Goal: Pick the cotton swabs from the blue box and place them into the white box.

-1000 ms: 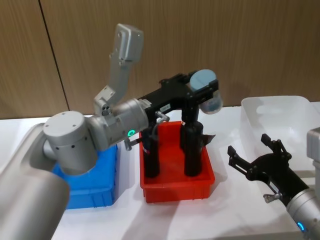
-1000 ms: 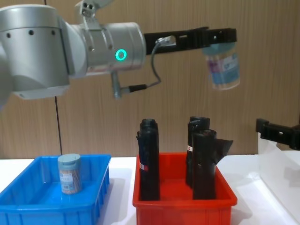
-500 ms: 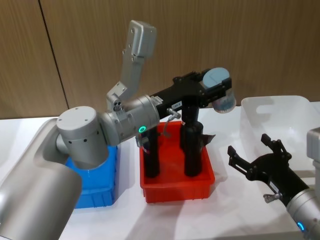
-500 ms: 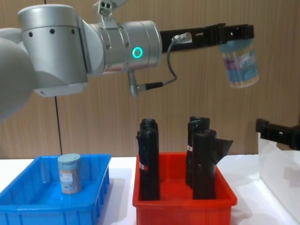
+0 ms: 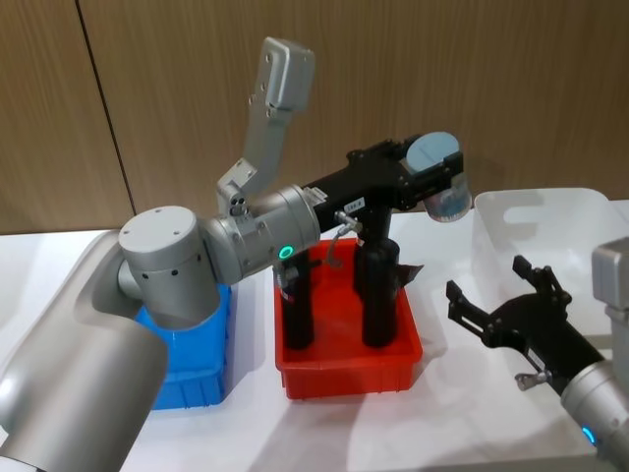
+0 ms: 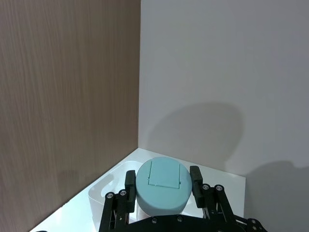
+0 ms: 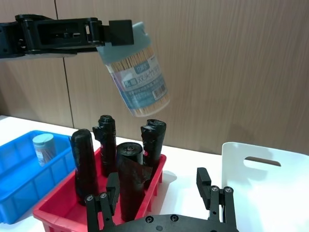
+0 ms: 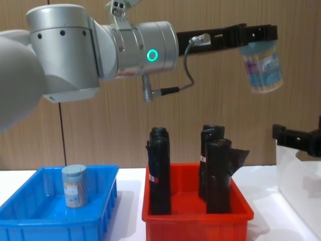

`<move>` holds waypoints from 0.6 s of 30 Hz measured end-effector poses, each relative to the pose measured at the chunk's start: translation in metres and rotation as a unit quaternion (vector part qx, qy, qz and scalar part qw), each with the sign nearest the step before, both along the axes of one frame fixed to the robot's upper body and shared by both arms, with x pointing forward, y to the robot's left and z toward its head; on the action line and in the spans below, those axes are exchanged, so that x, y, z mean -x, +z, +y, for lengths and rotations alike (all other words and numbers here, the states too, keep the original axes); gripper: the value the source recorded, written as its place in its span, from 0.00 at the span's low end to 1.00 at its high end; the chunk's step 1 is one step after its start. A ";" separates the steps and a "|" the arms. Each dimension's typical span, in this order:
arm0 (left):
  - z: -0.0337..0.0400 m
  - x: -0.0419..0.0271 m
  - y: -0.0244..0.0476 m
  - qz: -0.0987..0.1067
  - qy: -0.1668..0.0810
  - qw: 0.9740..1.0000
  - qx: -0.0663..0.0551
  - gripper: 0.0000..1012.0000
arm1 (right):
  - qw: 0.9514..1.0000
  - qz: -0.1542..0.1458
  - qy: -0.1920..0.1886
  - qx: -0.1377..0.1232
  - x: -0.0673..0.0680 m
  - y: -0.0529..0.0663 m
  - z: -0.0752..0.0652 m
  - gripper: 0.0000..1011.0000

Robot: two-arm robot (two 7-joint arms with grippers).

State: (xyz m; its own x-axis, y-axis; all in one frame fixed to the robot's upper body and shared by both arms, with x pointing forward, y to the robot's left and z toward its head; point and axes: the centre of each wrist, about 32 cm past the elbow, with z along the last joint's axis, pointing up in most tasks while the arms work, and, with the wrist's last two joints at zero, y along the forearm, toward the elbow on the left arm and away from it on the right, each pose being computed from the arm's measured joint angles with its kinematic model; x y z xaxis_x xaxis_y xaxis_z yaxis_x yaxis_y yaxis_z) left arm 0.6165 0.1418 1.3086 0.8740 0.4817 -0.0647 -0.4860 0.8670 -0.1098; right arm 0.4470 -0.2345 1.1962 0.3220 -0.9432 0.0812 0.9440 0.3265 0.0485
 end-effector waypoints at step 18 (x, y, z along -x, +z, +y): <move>-0.0015 -0.0009 0.0001 0.000 -0.003 1.000 0.000 0.67 | 0.998 -0.013 -0.005 0.063 -0.019 0.032 0.009 0.99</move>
State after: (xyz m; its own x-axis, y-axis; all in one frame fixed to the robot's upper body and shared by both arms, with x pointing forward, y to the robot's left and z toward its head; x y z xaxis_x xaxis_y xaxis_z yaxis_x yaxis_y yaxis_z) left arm 0.6174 0.1402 1.3088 0.8763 0.4772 -0.0657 -0.4817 0.8694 -0.1102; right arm 0.4665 -0.2257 1.2283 0.3082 -0.9283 0.2081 0.9464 0.3213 0.0318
